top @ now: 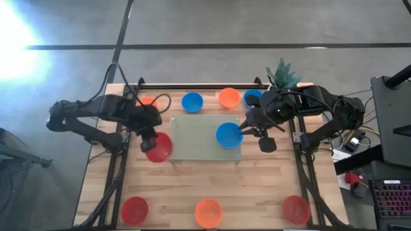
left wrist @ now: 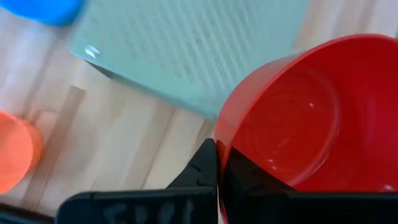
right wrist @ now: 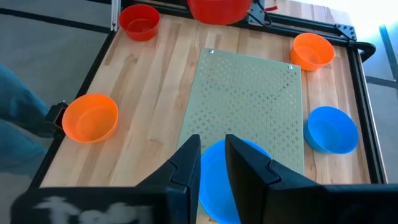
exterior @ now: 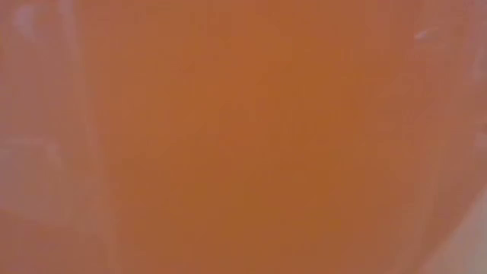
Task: Pick & Place Mini bowls
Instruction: Put the top red bowl on the shelf
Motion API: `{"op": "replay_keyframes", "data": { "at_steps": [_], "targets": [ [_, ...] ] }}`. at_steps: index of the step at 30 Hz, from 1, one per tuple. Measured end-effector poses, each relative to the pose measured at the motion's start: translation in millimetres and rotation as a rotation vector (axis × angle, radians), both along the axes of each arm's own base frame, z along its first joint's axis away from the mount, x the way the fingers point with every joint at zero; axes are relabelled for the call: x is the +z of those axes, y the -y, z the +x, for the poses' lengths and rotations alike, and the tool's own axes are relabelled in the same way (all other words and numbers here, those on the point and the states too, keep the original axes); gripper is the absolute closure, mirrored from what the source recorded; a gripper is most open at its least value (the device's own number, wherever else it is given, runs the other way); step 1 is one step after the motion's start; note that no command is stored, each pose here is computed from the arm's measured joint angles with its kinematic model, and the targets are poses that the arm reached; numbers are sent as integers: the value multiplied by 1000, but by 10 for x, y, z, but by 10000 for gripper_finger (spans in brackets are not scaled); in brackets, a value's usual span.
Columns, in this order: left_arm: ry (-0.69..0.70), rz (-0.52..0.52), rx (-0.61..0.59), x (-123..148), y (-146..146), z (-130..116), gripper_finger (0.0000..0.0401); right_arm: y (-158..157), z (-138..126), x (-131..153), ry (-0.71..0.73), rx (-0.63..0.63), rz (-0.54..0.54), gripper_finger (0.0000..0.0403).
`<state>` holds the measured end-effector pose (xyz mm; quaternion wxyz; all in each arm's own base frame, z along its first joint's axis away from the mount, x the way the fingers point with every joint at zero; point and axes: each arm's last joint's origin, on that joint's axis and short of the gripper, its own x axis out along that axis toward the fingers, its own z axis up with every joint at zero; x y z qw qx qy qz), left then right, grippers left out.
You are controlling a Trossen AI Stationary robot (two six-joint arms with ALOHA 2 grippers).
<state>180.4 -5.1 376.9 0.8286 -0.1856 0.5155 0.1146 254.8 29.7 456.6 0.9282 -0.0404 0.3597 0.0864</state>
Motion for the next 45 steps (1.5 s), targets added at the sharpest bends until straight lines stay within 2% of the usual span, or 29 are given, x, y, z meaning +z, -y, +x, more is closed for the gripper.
{"op": "replay_keyframes", "data": {
  "at_steps": [2, 4, 16, 24, 28, 34, 45],
  "targets": [
    [6, -11, 73, 55, -32, 89, 401, 0, 0, 0, 0, 0, 0, 337],
    [5, -11, 96, 81, -58, 205, 401, 0, 2, -1, 0, 0, 0, 337],
    [-90, 30, 118, -66, -426, 882, 401, 0, 2, -1, 0, -1, 1, 329],
    [-101, 13, 15, -264, -588, 1266, 401, 0, 2, -1, 0, -2, 3, 337],
    [-135, 5, 8, -377, -607, 1368, 401, 0, 2, -1, -1, -3, 3, 334],
    [-82, -5, -1, -437, -632, 1511, 401, 0, 2, 0, 0, -2, 3, 328],
    [-60, -8, 2, -472, -647, 1570, 401, 0, 2, 0, 0, -3, 3, 337]
  ]
}}
